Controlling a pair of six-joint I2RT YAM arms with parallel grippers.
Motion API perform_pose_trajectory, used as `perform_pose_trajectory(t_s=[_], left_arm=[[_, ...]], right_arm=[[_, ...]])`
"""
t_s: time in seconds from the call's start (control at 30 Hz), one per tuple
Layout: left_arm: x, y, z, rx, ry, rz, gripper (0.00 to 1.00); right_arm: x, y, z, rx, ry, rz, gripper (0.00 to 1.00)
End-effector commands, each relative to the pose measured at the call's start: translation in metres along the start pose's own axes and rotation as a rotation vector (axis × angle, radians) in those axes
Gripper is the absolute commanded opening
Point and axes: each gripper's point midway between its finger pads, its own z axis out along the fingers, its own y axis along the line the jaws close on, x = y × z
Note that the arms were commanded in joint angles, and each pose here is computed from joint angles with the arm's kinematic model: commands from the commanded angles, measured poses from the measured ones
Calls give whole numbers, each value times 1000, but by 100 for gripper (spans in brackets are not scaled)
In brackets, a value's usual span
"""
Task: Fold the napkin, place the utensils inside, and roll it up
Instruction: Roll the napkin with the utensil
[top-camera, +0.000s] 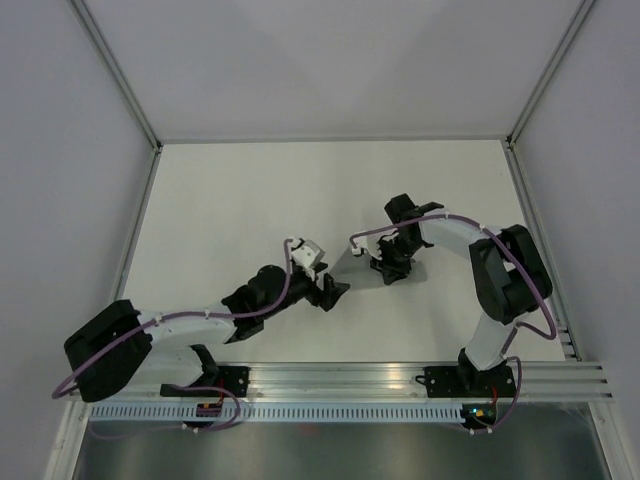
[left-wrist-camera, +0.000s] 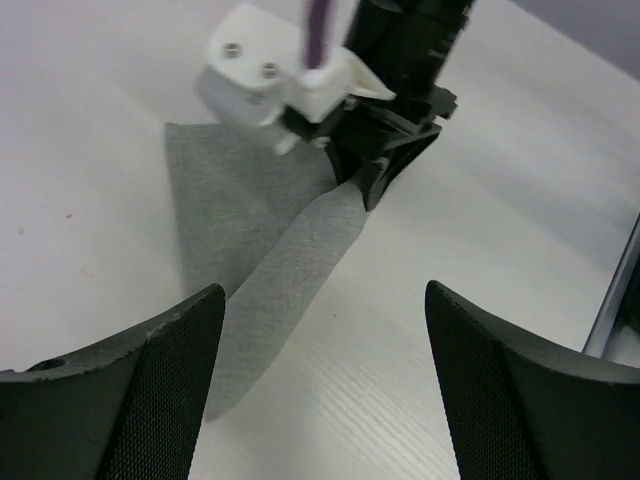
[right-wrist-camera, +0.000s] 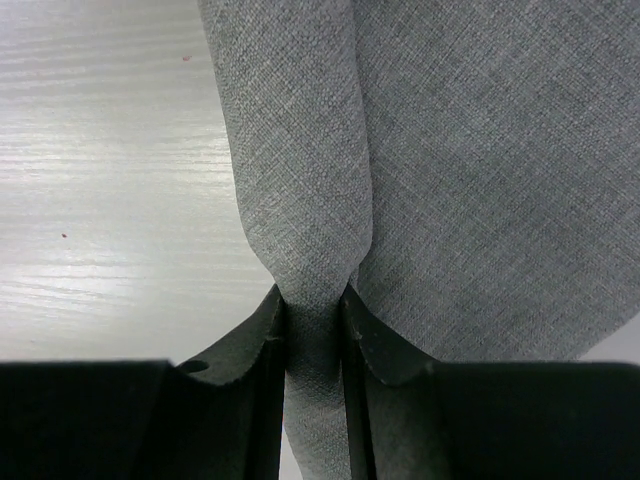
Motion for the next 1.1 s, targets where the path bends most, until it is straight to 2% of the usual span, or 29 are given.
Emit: perform_pose_trajectory(t_s=[0.0,0.17,0.2,0.23,0.4,0.83,1.0,1.07], left_arm=[[9,-1,27,-49,108,259,85],[39,-13,58,-15,273,457,86],[32,-16,67,-10,272,495,84],[51,-12,71,-11,335,521,82],[68,-12,89,5,390,598,78],[88,-4,109,-11,417,664,76],[102,-9,112,22,435,625,67],[107,-13,110,35,437,582,59]], right_arm=[[26,19,15,-181,82,67,4],[24,6,20,-219,97,119,4],[26,6,23,-228,104,130,4],[25,2,23,-225,103,135,4],[29,-2,30,-252,118,171,4],[34,-3,36,-310,138,222,4],[34,-2,36,-321,139,235,4],[33,-2,35,-319,134,240,4]])
